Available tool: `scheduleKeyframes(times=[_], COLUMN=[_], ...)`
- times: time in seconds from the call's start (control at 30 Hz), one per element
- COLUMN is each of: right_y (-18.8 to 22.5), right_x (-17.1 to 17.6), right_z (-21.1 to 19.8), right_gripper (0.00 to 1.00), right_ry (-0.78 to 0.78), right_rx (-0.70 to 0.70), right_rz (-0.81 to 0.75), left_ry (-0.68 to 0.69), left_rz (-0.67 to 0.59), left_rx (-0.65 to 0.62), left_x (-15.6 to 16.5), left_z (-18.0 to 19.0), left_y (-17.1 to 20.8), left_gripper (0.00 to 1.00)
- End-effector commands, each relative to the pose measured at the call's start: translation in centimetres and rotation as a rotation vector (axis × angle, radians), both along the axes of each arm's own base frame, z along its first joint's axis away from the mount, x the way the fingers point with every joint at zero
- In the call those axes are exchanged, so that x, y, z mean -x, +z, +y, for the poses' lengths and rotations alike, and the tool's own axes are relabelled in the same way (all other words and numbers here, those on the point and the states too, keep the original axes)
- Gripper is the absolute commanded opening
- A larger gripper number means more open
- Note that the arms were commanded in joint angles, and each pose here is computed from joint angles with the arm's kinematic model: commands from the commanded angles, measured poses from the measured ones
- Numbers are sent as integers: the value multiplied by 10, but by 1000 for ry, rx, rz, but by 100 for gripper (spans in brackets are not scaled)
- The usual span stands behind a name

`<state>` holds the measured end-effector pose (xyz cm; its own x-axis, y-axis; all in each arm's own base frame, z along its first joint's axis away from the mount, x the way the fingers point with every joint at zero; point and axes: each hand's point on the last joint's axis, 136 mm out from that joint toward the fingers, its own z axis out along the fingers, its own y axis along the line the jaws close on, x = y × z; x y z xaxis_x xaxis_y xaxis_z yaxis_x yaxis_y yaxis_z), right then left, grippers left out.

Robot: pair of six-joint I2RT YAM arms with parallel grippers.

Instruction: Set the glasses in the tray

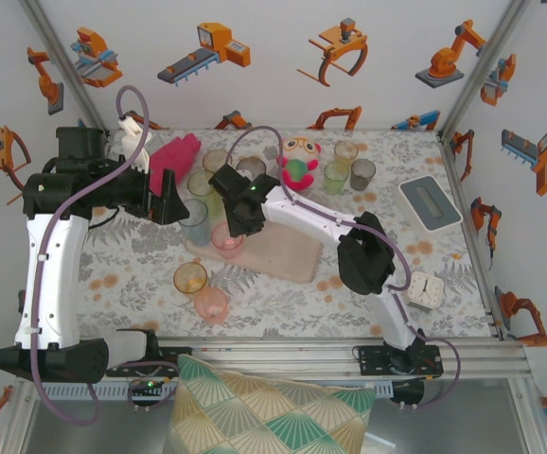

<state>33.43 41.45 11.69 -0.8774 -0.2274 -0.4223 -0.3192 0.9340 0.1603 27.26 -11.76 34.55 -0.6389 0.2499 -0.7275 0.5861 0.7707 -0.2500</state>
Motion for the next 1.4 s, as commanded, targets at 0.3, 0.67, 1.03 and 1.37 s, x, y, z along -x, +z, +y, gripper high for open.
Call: scheduleKeyframes(times=[0.3,0.67,1.03,1.37], right_y=[46,67,90,84], right_x=[1,8,52,118], right_z=[-1,-8,-23,-29], right_gripper=[40,41,41,41], right_ry=[-4,2,45,77], right_rx=[-74,-91,-83,-118], right_rz=[-58,-86,-82,-15], left_ry=[-2,10,28,141], left_rz=[-31,-30,-22,-9], left_rx=[13,0,-8,15], left_x=[5,5,3,-12], left_z=[1,5,8,24], left_y=[12,10,5,3], left_gripper=[97,97,97,97])
